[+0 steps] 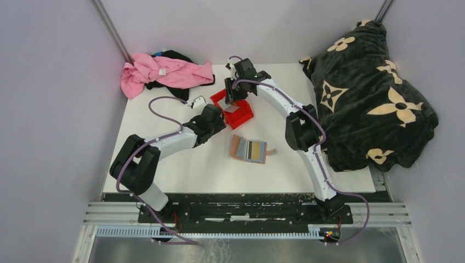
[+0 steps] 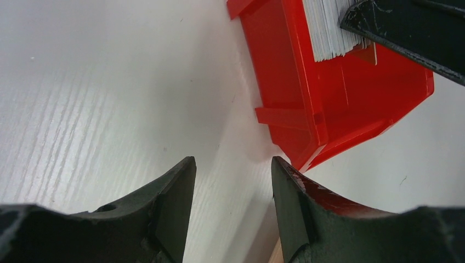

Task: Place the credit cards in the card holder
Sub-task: Pick up the credit card from the storage box.

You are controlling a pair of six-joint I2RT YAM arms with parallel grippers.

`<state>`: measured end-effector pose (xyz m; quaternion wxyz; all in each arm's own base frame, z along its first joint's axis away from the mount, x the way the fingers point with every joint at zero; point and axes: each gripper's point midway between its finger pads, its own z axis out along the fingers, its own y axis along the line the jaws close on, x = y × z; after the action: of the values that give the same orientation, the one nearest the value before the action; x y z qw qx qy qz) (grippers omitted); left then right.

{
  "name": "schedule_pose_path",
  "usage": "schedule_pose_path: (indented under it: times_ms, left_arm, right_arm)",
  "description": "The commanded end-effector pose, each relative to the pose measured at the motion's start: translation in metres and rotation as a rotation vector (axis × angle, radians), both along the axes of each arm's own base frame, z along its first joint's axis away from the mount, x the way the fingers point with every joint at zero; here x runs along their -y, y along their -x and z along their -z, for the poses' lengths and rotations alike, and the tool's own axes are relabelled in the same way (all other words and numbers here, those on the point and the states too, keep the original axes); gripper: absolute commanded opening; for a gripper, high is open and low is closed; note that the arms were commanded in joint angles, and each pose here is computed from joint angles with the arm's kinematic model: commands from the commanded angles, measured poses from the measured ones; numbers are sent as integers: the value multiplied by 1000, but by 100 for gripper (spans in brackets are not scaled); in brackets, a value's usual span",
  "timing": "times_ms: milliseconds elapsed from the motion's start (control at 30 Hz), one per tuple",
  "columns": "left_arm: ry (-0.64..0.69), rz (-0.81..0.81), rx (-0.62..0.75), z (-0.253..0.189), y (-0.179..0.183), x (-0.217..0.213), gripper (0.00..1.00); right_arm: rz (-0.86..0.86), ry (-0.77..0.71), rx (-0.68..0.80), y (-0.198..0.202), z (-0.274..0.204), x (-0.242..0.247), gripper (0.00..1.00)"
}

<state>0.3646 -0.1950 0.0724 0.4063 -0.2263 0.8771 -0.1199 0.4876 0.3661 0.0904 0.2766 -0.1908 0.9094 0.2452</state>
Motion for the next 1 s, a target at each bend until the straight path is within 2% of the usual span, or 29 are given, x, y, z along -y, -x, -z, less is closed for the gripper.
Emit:
schedule_pose_path:
  times_ms: [0,367,433,567,667,967]
  left_arm:
    - [30,5,58,-19,-20,10,60]
    - [26,16,42,-13,-24,14,60]
    - [26,18,41,-12,-24,14,60]
    - [26,21,38,-11,-25,13,60]
    - [20,22,39,-10,-27,12,60]
    - [-17,-16,36,-3,-51,-7,58]
  right_arm:
    - [-10,-71,64,5,-55,-6,41]
    - [-11,-66,66,8,-61,-4,35]
    - [-12,-56,64,9,-59,-3,38]
    - [-2,-26,73,5,-53,2,56]
    - [1,-11,71,2,-47,2,63]
    - [1,-9,39,-3,-29,-3,64]
